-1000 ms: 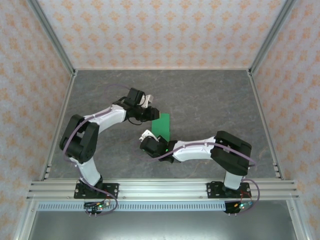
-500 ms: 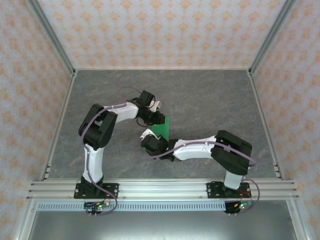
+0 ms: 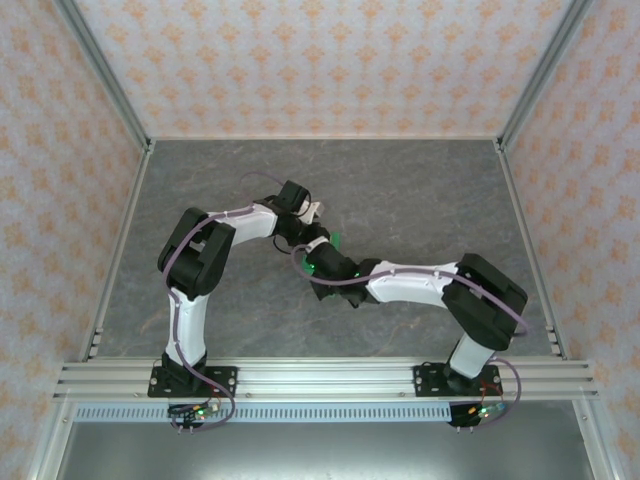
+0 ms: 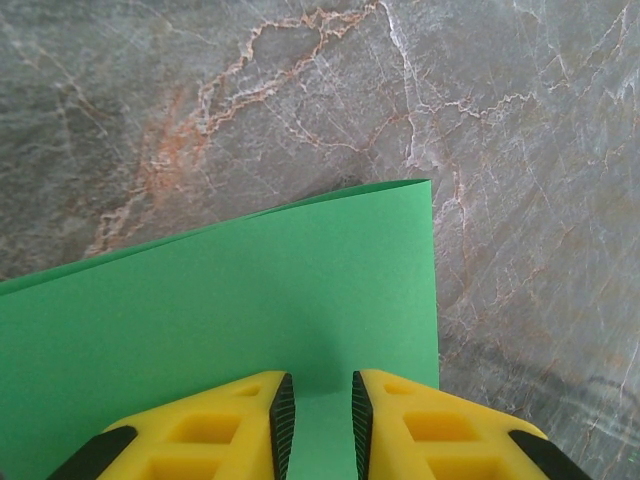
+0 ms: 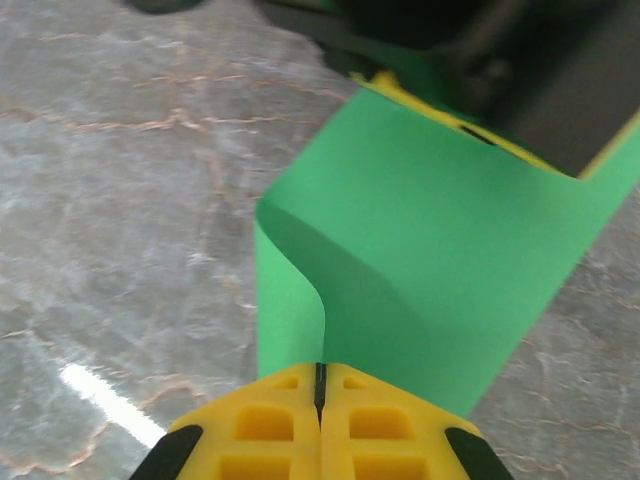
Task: Fold a paper plane with a square sheet of paper (fold left side to right side)
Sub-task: Third fold the triangle at the center of the table.
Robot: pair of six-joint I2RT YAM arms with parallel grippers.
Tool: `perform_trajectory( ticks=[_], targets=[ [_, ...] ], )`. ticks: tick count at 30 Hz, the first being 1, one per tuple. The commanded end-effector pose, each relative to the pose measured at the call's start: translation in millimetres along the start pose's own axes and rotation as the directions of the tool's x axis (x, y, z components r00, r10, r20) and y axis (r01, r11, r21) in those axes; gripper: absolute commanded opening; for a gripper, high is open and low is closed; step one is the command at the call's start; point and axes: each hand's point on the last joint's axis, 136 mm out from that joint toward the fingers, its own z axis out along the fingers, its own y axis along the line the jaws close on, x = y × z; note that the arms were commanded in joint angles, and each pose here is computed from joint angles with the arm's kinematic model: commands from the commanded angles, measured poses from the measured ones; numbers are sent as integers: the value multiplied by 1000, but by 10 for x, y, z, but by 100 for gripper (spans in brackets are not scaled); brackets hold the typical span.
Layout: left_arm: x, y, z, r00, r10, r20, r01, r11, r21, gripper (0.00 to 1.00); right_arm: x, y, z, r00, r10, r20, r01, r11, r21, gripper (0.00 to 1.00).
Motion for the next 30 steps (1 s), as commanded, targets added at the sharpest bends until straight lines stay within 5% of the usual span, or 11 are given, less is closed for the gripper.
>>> perform_trajectory(
  ticks=[1,30],
  targets=[
    [224,245,161,997,-20,-77,14,997,-80,27,30,-39,-26,997,75,-18,-75,997,-32,0],
    [261,237,157,996,-14,-83,7,996,-90,26,100,-442,187,978,197,-74,-191,978,80,0]
  ],
)
